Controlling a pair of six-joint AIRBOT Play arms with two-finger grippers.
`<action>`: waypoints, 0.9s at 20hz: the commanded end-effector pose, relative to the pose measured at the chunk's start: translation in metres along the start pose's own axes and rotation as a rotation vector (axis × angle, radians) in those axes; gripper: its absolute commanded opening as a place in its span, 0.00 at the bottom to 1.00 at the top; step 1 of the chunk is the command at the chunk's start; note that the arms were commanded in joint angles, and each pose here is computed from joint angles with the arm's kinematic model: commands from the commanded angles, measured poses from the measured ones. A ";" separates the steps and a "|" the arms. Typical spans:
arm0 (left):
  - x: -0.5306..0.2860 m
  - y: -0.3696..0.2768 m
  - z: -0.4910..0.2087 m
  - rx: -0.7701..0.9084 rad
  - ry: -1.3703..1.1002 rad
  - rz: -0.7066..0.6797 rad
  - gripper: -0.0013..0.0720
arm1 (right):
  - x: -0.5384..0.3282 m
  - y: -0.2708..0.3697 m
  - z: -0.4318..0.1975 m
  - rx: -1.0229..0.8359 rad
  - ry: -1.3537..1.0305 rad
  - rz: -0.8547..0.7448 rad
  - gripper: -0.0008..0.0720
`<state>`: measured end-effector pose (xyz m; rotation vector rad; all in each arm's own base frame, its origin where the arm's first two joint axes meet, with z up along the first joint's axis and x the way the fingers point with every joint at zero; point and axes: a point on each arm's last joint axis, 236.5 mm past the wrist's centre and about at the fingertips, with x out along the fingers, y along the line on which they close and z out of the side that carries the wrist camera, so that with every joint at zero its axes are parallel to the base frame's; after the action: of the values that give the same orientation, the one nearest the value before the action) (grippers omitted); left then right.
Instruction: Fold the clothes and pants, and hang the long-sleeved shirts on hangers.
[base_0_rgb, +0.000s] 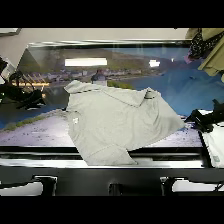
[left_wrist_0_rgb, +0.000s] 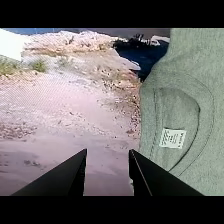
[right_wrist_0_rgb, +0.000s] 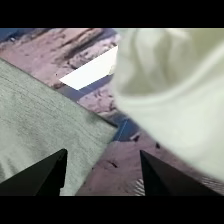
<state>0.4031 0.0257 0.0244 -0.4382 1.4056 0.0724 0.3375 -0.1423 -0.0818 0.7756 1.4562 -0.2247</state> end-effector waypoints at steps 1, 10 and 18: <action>0.001 0.001 -0.002 -0.026 0.005 0.000 0.46 | 0.018 0.010 0.003 0.027 0.018 0.070 0.71; -0.019 -0.004 -0.015 -0.037 -0.032 -0.015 0.46 | 0.033 0.013 -0.001 0.011 0.057 0.105 0.31; 0.039 -0.060 -0.181 -0.190 0.262 -0.329 0.46 | 0.023 0.027 -0.009 -0.021 0.073 0.152 0.06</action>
<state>0.3038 -0.0526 -0.0007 -0.7050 1.5170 -0.0432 0.3474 -0.1177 -0.1034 0.8616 1.4654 -0.1000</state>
